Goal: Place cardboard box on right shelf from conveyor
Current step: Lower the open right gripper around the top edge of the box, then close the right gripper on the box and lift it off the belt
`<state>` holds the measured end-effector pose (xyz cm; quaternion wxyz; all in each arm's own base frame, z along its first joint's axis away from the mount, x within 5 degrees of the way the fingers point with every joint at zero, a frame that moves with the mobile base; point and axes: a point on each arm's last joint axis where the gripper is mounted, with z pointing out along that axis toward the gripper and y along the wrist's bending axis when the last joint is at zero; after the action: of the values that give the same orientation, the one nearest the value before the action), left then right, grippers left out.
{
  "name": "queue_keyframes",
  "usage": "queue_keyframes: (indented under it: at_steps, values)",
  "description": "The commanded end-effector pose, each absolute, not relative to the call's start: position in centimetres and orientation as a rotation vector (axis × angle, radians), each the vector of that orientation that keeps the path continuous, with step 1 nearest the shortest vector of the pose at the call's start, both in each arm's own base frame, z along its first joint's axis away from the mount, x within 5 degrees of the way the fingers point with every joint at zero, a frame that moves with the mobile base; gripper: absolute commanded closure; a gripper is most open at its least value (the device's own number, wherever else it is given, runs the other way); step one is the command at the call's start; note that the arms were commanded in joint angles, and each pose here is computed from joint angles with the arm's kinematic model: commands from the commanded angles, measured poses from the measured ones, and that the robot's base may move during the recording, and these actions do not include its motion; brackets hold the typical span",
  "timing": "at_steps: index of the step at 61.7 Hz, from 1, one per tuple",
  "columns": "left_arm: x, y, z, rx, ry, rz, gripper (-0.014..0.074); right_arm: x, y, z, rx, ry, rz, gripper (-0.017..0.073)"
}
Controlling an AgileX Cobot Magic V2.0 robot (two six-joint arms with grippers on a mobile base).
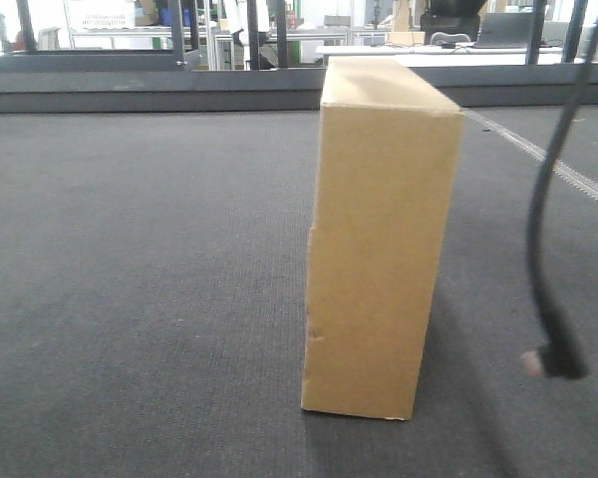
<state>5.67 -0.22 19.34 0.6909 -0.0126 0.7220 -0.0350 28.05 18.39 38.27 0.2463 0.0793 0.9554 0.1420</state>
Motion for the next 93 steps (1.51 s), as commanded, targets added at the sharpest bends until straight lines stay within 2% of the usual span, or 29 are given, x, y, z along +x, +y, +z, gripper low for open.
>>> queue_keyframes:
  at_steps: [1, 22, 47, 60, 79, 82, 86, 93]
  values:
    - [5.6, -0.2, 20.2, -0.038, 1.523, -0.080, 0.0713, 28.1, 18.5, 39.9, 0.213, 2.529, 0.428, -0.0047]
    - [5.6, -0.2, 20.2, -0.038, 1.523, -0.080, 0.0713, 28.9, 20.1, 37.7, 0.197, 2.598, 0.389, -0.0047]
    - [5.6, -0.2, 20.2, -0.038, 1.523, -0.080, 0.0713, 29.0, 20.1, 36.3, 0.232, 2.683, 0.310, -0.0047]
    - [5.6, -0.2, 20.2, -0.038, 1.523, -0.080, 0.0713, 28.7, 19.9, 36.2, 0.167, 2.723, 0.258, -0.0046]
    - [5.6, -0.2, 20.2, -0.038, 1.523, -0.080, 0.0713, 28.6, 20.3, 36.2, 0.173, 2.729, 0.316, -0.0043]
    - [5.6, -0.2, 20.2, -0.038, 1.523, -0.080, 0.0713, 28.6, 20.4, 36.2, 0.174, 2.727, 0.327, -0.0026]
    - [5.6, -0.2, 20.2, -0.038, 1.523, -0.080, 0.0713, 28.7, 20.4, 36.2, 0.174, 2.724, 0.336, 0.0039]
    - [5.6, -0.2, 20.2, -0.038, 1.523, -0.080, 0.0713, 28.7, 20.4, 36.3, 0.174, 2.721, 0.343, 0.0257]
